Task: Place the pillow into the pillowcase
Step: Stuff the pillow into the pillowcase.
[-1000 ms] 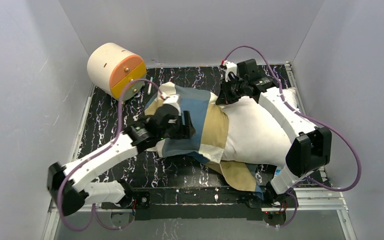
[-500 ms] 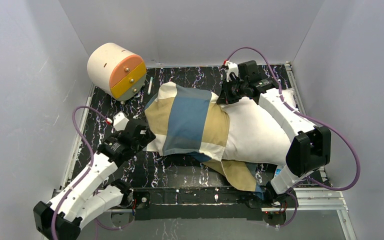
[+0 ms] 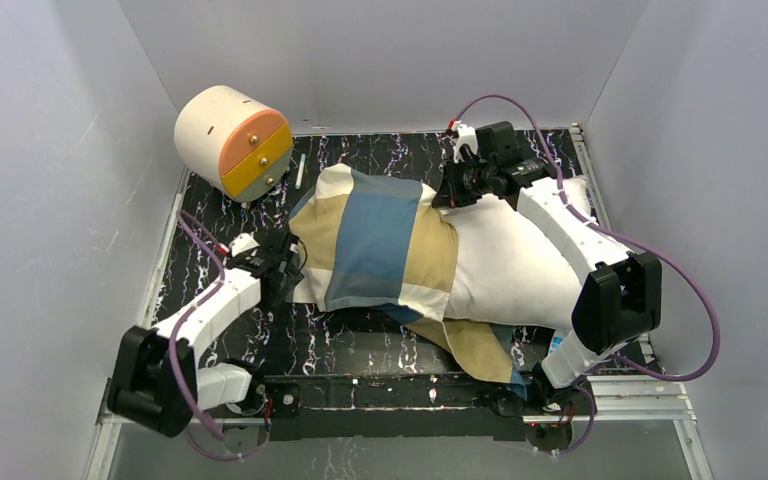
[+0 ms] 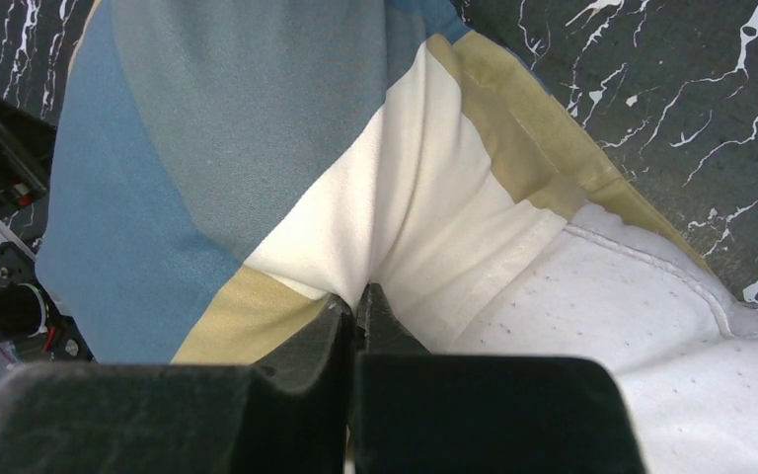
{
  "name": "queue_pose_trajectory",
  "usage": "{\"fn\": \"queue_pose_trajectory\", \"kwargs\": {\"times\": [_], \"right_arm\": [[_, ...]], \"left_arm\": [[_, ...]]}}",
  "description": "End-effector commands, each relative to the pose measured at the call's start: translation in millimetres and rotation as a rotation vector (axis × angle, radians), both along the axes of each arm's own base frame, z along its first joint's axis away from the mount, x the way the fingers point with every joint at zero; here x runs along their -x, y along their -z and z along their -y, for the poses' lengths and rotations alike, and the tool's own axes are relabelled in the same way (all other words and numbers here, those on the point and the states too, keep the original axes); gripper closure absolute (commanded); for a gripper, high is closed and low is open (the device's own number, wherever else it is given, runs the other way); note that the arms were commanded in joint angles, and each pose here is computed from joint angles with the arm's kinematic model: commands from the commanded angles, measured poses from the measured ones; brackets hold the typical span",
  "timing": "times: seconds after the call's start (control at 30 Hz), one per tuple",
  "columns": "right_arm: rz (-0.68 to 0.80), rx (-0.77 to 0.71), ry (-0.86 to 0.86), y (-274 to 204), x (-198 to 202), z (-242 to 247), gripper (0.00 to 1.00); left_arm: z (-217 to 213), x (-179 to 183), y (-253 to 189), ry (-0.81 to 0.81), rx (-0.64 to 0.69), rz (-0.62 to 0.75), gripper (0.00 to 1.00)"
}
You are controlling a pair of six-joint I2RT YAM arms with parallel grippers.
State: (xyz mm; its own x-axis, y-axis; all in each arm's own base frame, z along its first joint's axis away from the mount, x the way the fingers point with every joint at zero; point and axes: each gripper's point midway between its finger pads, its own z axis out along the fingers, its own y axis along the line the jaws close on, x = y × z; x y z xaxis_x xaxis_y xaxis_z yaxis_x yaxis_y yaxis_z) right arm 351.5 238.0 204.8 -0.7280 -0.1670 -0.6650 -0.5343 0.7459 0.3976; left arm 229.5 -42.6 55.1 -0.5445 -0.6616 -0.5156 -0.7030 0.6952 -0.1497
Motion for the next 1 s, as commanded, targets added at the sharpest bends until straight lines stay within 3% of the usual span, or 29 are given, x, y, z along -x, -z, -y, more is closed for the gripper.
{"fn": "queue_pose_trajectory", "kwargs": {"times": [0.0, 0.2, 0.27, 0.37, 0.43, 0.6, 0.7, 0.83, 0.97], "right_arm": [[0.046, -0.090, -0.042, -22.5, 5.1, -15.1, 0.99], [0.025, -0.116, -0.053, -15.3, 11.5, -20.3, 0.99], [0.018, -0.121, -0.061, -9.6, 16.1, -24.2, 0.99], [-0.014, -0.121, -0.068, 2.6, 22.5, -30.7, 0.99], [-0.036, -0.117, -0.089, 9.9, 31.1, -44.0, 0.99], [-0.065, -0.127, -0.079, 13.8, 44.6, -67.4, 0.99], [-0.090, -0.235, -0.011, 10.6, 46.1, -81.0, 0.99], [-0.087, -0.417, 0.155, -0.6, 33.0, -88.1, 0.99], [-0.078, -0.458, 0.293, -3.2, 7.1, -98.4, 0.99]], "left_arm": [[7.6, -14.5, 12.1, -0.008, 0.017, -0.025, 0.37], [7.0, -5.8, 37.9, -0.057, 0.020, -0.091, 0.39], [2.8, -3.5, 46.5, -0.069, -0.006, -0.115, 0.52], [-5.6, 4.8, 54.6, -0.102, -0.049, -0.157, 0.86], [-19.5, 8.4, 48.3, -0.147, -0.107, -0.141, 1.00], [-73.8, -0.7, -15.4, -0.230, -0.334, -0.084, 1.00], [-112.2, -6.4, -62.6, -0.307, -0.428, -0.007, 1.00], [-153.9, 3.1, -122.7, -0.422, -0.596, 0.059, 1.00], [-180.1, 19.6, -174.6, -0.508, -0.778, 0.135, 1.00]]}}
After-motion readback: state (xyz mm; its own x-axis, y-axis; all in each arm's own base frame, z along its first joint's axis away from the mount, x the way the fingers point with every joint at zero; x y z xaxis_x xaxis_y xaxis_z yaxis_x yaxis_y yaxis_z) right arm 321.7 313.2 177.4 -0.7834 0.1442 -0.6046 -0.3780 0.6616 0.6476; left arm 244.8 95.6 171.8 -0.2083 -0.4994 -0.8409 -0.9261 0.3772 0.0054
